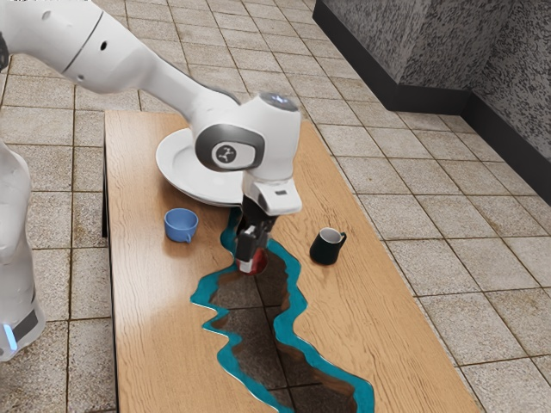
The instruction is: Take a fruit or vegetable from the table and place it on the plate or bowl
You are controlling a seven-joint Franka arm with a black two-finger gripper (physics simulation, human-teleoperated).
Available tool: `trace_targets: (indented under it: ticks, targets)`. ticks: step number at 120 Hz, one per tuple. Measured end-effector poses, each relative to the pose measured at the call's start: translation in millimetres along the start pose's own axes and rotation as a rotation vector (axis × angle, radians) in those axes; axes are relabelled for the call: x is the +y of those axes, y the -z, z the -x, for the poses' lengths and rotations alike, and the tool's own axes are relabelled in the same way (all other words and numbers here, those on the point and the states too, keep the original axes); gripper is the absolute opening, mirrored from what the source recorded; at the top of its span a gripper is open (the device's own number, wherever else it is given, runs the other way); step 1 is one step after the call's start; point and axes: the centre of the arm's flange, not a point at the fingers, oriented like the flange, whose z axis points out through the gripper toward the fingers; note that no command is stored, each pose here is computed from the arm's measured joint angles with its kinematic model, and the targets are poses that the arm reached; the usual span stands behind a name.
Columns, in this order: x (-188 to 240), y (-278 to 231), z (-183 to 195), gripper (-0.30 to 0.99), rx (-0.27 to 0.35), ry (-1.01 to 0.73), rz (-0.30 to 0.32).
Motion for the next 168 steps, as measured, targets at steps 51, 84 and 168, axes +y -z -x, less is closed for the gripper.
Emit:
trace_targets:
  ticks: [51,84,168]
  targets:
    - [-2.2,-16.9,0.9,0.39,-0.043,-0.018,0.028]
    - [-4.7,28.7,-6.5,0.24,-0.071,0.002,-0.048]
    - [-154.2,177.5,99.5,0.08,-0.076,0.576,-0.212]
